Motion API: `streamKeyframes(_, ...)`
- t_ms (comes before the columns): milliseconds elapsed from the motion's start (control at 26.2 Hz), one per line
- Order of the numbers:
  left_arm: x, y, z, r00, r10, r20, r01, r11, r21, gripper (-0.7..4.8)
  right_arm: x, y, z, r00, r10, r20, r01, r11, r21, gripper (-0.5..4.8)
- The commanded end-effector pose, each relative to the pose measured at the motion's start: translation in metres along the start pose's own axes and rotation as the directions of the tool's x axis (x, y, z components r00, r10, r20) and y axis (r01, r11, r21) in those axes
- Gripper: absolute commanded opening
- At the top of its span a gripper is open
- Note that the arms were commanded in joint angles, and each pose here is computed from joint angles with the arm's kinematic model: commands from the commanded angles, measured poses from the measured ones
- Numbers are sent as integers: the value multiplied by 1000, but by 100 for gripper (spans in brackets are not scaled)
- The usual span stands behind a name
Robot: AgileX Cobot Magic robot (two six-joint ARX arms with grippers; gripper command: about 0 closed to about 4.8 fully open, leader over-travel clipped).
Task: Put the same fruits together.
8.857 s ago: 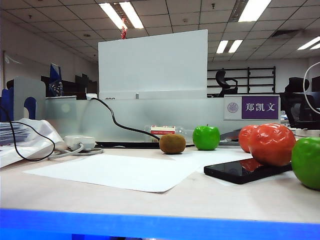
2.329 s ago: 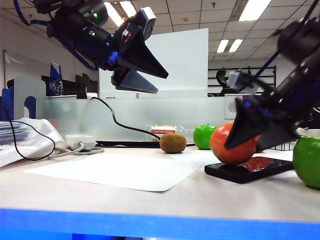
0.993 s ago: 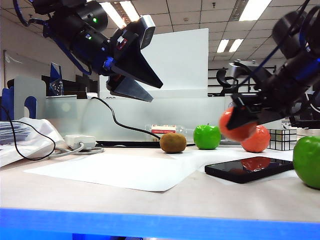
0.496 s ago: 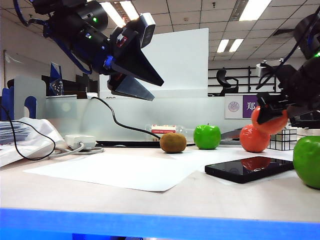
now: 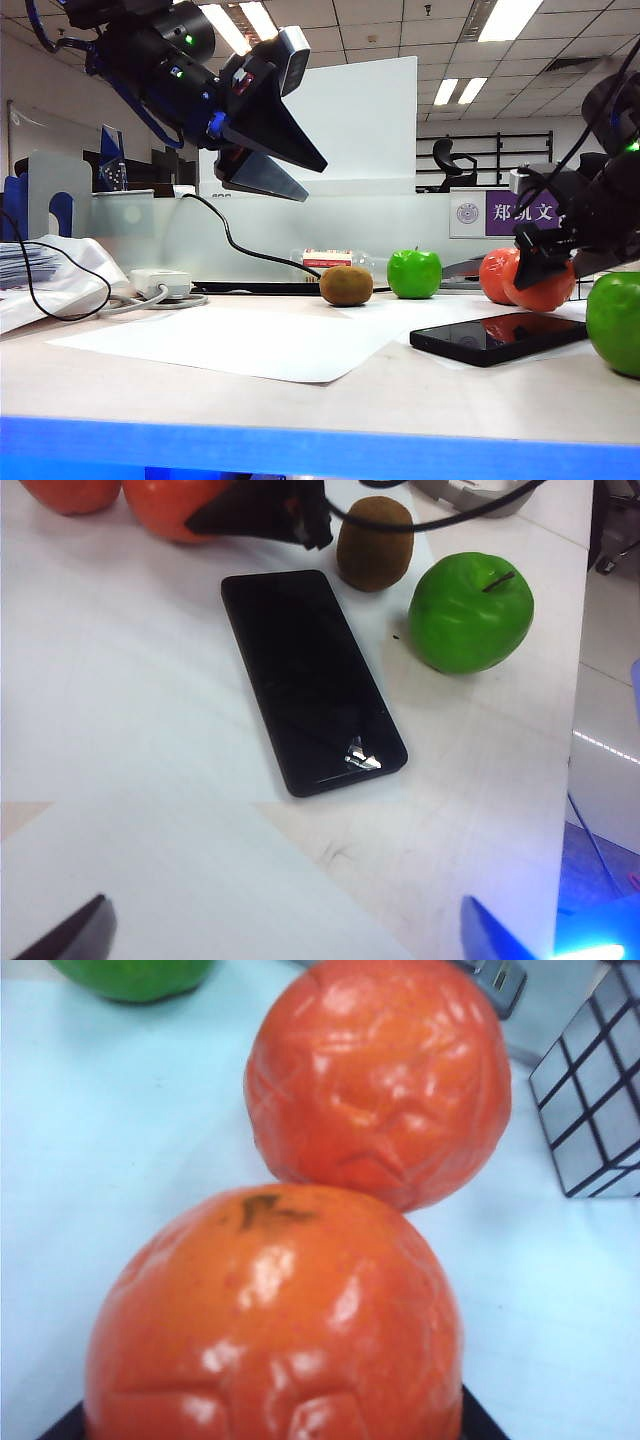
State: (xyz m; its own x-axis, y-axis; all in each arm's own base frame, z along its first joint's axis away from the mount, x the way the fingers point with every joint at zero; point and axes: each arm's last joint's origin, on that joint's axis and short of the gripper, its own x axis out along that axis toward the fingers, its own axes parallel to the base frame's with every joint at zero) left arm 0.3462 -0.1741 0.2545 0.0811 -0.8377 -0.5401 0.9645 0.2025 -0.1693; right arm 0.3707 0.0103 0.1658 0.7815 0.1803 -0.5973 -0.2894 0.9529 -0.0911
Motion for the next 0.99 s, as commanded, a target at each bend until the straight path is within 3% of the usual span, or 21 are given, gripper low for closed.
streamKeyframes(38,-2,-1,3,1000,1,12,-1,1000,21,479,-1,-1,5,999,-3,34,3,1000,0,469)
streamKeyframes(496,-2,-1,4,1000,10,17,-10,999,52,479,-11,-1,14,998,-1,70,-1,1000,21,479)
streamKeyframes(764,0,-1,6,1000,2,28,-4,998,64,479,-58,-7,46,976,-96,198,94,995,17,479)
streamKeyframes(993,4,-7,8,998,-43,38,41,997,67,479,-106,-5,54,979,-112,171,107,993,43,479)
